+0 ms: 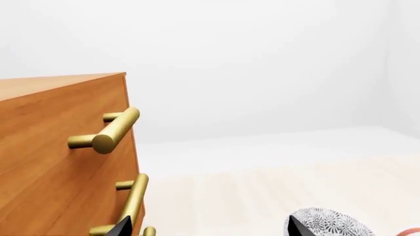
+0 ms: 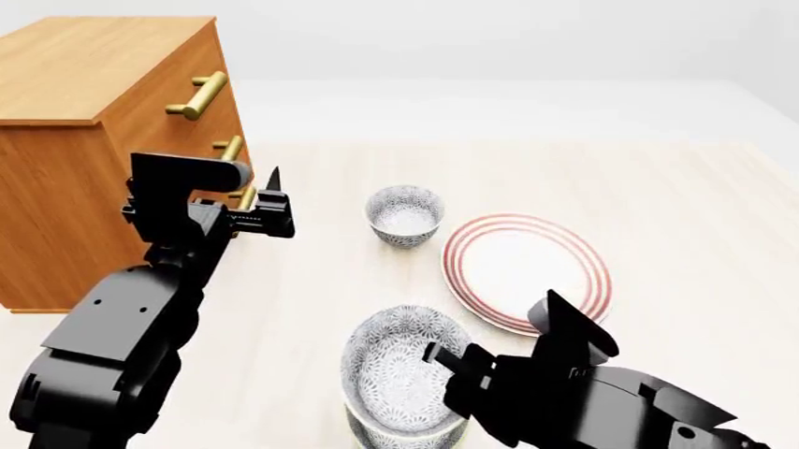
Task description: Stack the bowl in the middle on the bowl at the back.
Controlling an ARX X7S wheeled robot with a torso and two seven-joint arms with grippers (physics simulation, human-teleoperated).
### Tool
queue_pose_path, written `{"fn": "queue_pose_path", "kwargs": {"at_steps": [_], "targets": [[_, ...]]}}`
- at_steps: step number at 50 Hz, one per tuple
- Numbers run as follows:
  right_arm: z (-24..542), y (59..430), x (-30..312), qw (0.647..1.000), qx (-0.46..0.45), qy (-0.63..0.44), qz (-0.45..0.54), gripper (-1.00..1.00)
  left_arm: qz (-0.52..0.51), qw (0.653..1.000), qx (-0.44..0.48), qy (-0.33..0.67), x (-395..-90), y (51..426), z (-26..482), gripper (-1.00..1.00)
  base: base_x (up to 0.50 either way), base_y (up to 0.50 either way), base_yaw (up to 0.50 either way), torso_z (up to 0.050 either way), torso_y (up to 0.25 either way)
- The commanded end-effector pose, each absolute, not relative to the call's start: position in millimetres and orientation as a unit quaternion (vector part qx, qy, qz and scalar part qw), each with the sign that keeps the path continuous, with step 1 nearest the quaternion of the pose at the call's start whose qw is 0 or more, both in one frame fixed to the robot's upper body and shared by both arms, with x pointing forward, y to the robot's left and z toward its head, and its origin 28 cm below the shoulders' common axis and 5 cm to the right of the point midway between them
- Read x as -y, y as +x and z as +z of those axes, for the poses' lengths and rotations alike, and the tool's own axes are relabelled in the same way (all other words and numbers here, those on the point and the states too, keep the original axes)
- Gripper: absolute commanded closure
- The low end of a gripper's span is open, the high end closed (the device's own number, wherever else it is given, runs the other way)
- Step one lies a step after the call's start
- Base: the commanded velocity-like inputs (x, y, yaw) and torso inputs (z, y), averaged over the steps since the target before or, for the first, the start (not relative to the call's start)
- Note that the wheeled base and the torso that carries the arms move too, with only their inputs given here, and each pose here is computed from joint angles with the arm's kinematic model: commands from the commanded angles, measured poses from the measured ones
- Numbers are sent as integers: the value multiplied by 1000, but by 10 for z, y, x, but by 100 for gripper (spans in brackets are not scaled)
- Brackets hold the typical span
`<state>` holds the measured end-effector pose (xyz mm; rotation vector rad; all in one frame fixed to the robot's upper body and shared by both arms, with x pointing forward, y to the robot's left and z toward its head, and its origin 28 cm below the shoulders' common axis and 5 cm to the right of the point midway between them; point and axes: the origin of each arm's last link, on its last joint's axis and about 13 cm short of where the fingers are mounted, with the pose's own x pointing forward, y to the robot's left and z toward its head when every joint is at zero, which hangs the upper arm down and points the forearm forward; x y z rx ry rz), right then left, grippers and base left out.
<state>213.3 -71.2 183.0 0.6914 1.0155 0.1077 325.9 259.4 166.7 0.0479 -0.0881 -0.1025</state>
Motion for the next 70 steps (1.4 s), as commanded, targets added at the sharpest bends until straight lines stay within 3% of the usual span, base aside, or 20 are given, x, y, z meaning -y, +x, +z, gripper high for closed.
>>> {"fn": "queue_pose_path", "kwargs": {"at_steps": [1, 47, 48, 70], "targets": [[1810, 2151, 709, 816, -476, 325, 46, 100, -50, 998, 43, 24, -2598, 3261, 1656, -100, 0, 0, 0, 0, 0], [1723, 2176, 692, 816, -486, 311, 44, 100, -49, 998, 39, 21, -2609, 3253, 1632, -100, 0, 0, 0, 0, 0], [1723, 2176, 692, 816, -485, 311, 44, -100, -49, 998, 39, 21, -2609, 3252, 1631, -100, 0, 0, 0, 0, 0], [1889, 2123, 672, 834, -464, 291, 64, -100, -50, 998, 46, 19, -2610, 3223, 1686, -100, 0, 0, 0, 0, 0]]}}
